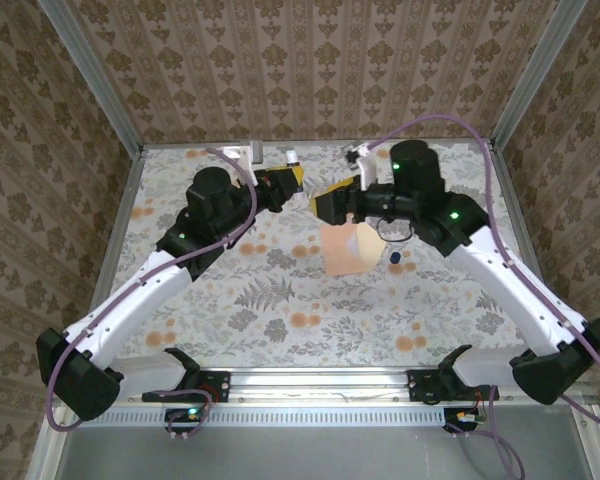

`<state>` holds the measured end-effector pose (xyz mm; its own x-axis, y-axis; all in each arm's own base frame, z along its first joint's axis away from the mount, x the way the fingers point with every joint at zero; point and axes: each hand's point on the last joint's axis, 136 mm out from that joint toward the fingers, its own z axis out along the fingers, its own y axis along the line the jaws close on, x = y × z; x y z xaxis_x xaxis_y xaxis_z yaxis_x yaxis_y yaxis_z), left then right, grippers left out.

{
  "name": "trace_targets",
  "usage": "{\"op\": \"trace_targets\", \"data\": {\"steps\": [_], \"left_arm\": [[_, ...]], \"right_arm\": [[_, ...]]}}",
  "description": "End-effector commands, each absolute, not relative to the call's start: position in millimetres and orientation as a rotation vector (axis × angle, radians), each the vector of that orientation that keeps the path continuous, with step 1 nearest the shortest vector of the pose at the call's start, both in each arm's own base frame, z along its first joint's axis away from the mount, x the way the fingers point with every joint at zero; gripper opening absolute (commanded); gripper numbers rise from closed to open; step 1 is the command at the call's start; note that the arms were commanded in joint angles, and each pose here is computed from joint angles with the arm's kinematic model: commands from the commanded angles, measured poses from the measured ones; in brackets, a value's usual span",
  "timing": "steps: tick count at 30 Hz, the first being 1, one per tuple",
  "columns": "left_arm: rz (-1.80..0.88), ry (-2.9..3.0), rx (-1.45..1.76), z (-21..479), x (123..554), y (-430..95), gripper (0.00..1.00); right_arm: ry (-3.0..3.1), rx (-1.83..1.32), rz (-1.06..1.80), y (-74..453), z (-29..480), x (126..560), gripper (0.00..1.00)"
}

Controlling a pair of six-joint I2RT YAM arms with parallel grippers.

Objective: Place the letter into the envelope and seal it

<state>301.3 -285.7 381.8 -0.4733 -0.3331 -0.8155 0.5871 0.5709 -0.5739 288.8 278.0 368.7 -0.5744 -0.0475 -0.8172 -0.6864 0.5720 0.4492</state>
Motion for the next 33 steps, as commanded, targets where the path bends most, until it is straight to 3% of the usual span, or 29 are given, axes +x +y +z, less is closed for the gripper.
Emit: {"op": "trace_targets", "data": {"steps": [1,7,18,25,33], "left_arm": [[-1.039,1.776,0.08,384.9,311.7,-281.2,0.0],[-1.087,1.8,0.038,376.8,312.1,-290.1,0.0],[-1.165,1.815,0.041,373.1,306.6,-298.9,0.0],[-1.225,1.822,0.043,369.2,304.9,-306.8,0.0],[-1.255,1.814,0.06,370.7,302.6,-310.4,0.0]], "right_arm": [[2.069,-0.549,0.862,279.4,346.2,306.2,0.69],[2.133,-0.567,0.817,295.8,318.3,317.9,0.67],[2.112,-0.563,0.823,299.4,314.8,322.0,0.58],[2.105,-0.563,0.827,299.5,313.8,321.7,0.49],[2.096,-0.553,0.83,297.2,316.0,321.0,0.29]]}}
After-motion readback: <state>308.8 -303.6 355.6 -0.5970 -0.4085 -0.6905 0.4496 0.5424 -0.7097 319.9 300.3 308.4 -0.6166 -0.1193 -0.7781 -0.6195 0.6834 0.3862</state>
